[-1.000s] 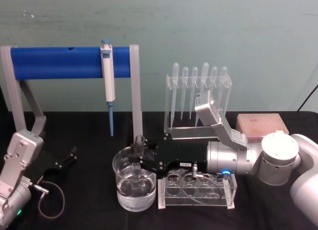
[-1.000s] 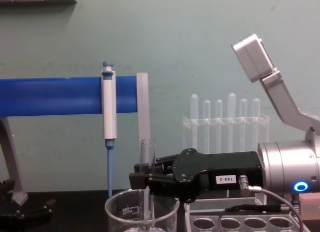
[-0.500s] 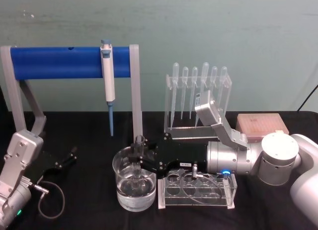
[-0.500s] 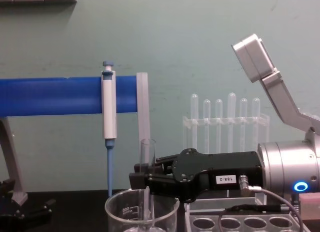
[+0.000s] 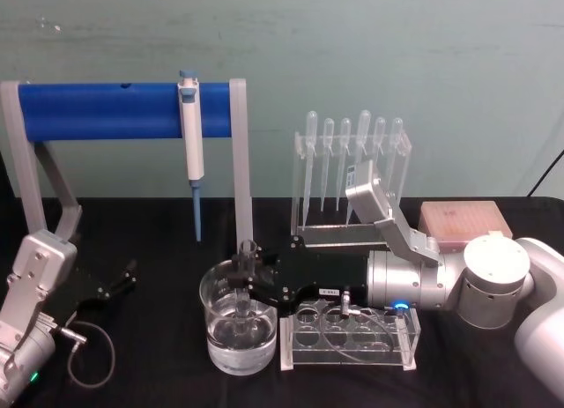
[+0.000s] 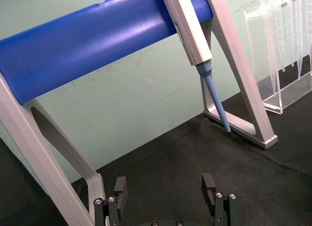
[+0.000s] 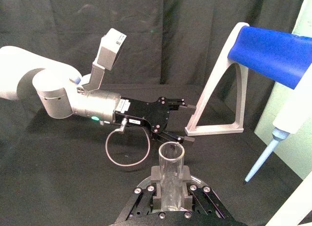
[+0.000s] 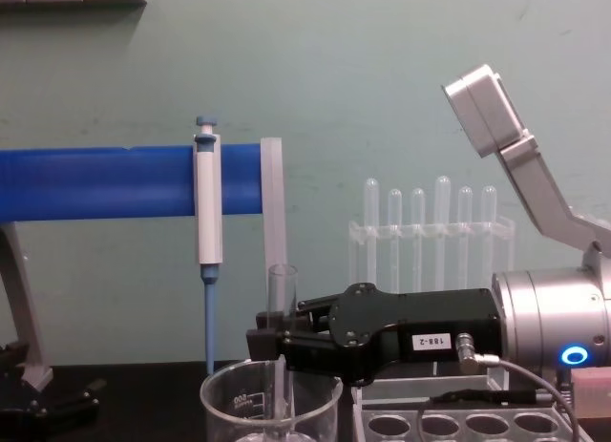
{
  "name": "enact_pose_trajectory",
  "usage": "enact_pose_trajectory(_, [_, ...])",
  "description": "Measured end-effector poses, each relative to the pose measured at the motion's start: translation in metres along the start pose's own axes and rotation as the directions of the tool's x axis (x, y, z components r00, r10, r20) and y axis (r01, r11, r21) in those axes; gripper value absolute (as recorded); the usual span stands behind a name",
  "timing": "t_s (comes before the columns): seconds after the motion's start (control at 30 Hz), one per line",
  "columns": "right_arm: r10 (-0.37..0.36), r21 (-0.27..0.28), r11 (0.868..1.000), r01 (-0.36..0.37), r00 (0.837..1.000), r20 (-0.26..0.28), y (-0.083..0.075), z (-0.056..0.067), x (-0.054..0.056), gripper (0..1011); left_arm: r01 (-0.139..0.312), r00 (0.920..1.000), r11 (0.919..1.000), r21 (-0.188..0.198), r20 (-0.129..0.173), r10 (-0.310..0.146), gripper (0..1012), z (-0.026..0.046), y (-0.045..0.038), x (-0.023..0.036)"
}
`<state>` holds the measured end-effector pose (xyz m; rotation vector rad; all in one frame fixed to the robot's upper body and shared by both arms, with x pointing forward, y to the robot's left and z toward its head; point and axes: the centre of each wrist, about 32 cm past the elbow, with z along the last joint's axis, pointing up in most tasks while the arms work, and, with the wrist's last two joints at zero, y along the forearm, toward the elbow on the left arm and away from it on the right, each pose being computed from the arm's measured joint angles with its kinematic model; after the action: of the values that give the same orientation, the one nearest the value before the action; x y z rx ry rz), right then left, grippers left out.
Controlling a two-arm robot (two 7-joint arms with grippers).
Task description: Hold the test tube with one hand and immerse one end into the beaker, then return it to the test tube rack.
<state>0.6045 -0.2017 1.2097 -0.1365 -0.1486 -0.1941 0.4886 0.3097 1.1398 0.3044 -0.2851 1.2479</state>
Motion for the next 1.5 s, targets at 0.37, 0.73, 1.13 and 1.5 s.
enact_pose_trajectory(0.37, [0.000, 0.000, 1.000, 0.000, 1.000, 0.000, 0.000, 0.000, 0.000, 224, 0.000, 1.0000, 1.0000, 0.000, 0.000, 0.000, 1000, 0.0000, 0.0000, 0.0000])
enact_pose_trajectory(0.73, [0.018, -0.003, 1.000, -0.018, 1.000, 0.008, 0.000, 0.004, 0.003, 224, 0.000, 1.0000, 1.0000, 0.000, 0.000, 0.000, 1000, 0.0000, 0.0000, 0.0000])
enact_pose_trajectory(1.13, [0.028, 0.014, 0.999, -0.029, 0.999, 0.046, -0.009, 0.031, 0.001, 224, 0.000, 1.0000, 1.0000, 0.000, 0.000, 0.000, 1000, 0.0000, 0.0000, 0.0000])
enact_pose_trajectory(1.5, [0.026, 0.029, 0.999, -0.029, 0.997, 0.078, -0.020, 0.058, -0.003, 225, 0.000, 1.0000, 1.0000, 0.000, 0.000, 0.000, 1000, 0.0000, 0.0000, 0.0000])
